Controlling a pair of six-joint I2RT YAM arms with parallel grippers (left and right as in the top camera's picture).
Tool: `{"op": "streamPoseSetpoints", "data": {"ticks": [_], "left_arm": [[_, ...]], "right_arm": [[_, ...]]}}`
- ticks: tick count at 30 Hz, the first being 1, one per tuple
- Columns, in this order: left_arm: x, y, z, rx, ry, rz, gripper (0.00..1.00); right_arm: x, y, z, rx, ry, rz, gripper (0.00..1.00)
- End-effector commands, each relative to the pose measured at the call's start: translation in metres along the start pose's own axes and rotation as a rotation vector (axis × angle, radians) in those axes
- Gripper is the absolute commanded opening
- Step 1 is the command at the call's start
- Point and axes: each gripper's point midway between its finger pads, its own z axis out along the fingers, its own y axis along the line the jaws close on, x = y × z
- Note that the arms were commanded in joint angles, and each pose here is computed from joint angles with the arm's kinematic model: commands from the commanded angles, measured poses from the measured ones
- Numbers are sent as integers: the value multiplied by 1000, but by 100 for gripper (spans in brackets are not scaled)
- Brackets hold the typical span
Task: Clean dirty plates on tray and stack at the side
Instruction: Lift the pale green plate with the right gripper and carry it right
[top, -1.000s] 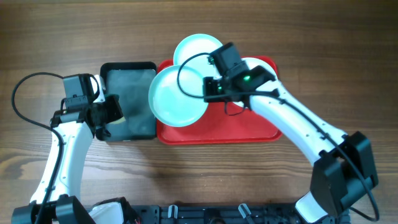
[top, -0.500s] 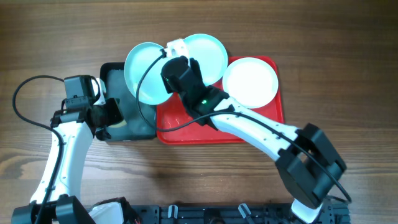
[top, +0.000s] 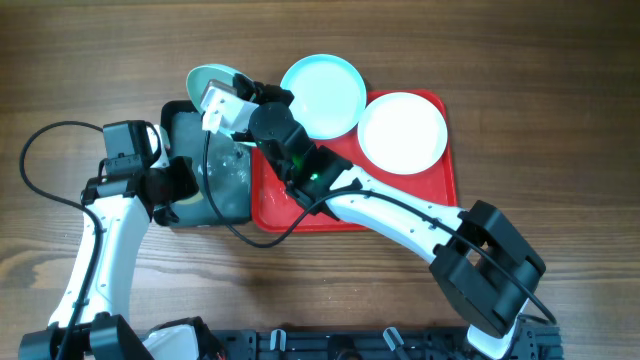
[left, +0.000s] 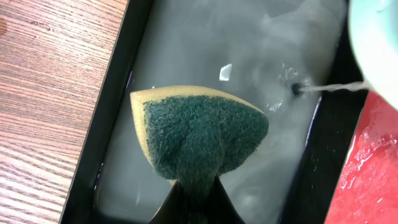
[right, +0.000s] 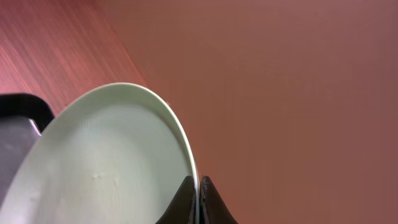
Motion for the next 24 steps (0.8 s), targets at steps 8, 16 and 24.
{"op": "streamPoseSetpoints", "data": {"ticks": [8,16,24], "left_arm": [[2,-1,2,13,9,-15,4],[2,-1,2,13,10,-14,4],[2,-1,2,13,9,-15,4]], "right_arm": [[-13,6,2,-19,-54,-133,4],[-13,5,2,-18,-54,-133,4],[-13,6,2,-19,-53,-132,5]]}}
